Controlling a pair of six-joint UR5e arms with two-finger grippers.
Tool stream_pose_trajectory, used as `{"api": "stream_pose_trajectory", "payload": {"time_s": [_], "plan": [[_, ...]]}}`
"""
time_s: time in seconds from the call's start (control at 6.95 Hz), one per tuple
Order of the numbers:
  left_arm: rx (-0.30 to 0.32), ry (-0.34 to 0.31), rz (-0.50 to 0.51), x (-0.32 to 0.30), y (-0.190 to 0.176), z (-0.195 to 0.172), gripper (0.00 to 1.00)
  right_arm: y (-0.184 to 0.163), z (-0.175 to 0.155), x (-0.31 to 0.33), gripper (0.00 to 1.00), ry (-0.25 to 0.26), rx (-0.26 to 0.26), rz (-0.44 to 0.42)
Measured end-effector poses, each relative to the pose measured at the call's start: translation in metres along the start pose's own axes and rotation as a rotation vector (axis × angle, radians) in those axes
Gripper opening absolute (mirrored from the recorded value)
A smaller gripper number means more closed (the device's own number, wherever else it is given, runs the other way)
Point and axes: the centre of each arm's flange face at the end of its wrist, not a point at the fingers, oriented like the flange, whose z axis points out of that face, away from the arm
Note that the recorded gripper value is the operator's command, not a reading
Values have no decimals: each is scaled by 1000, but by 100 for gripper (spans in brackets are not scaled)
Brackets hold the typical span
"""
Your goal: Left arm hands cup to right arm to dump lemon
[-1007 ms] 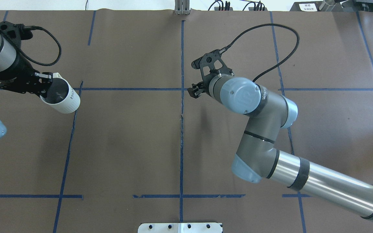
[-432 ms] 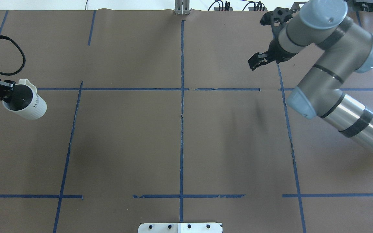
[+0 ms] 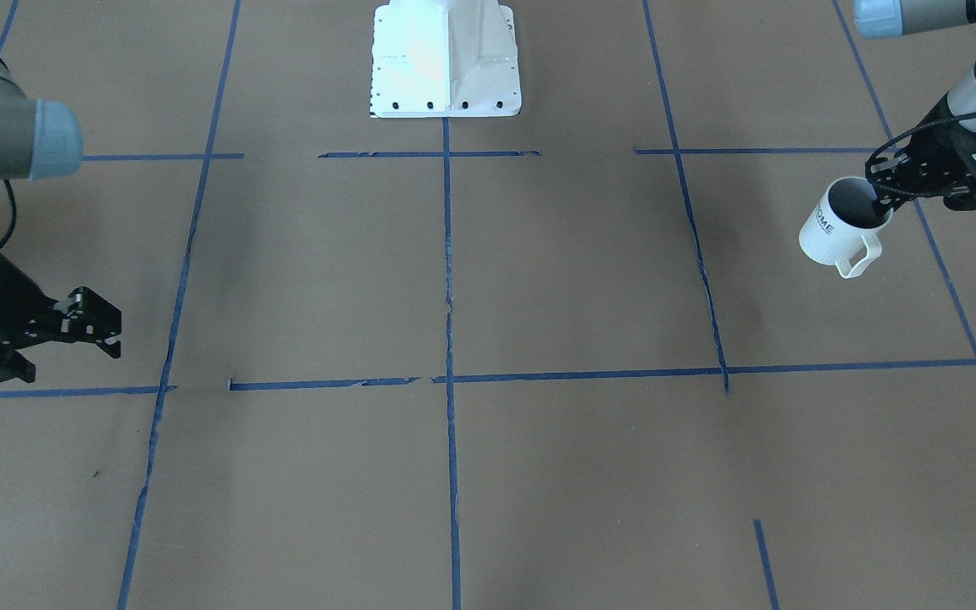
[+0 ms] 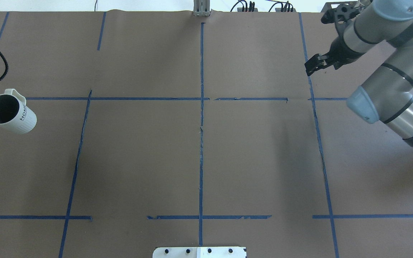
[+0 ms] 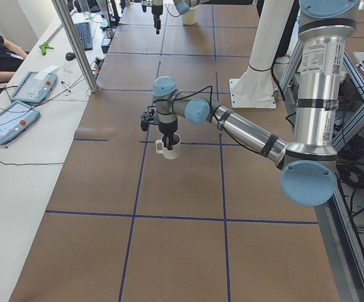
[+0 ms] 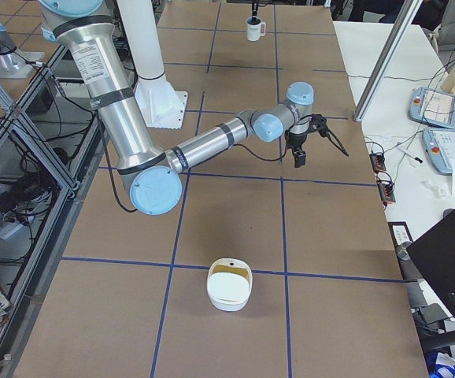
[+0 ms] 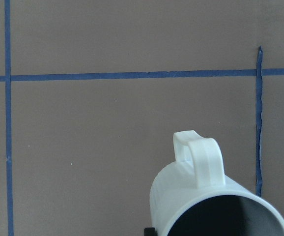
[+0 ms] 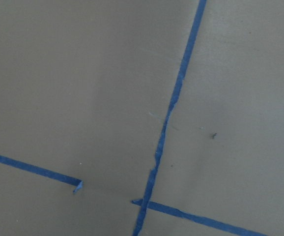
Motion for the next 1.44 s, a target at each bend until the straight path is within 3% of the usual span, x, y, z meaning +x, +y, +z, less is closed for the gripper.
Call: {"api": "stream_pose_trajectory", "payload": {"time_s": [0.43,1.01,1.44], "plan": [[6,23,17,-47,-3,56,0,27,-53,93,100,-52,1,3],[-21,31,11,-54,-7,75,0,62,-56,134,100,-61,-37,-26],[-84,120,4,-47,-3,78,0,70,-54,137,100,-60,-43,-26]]}}
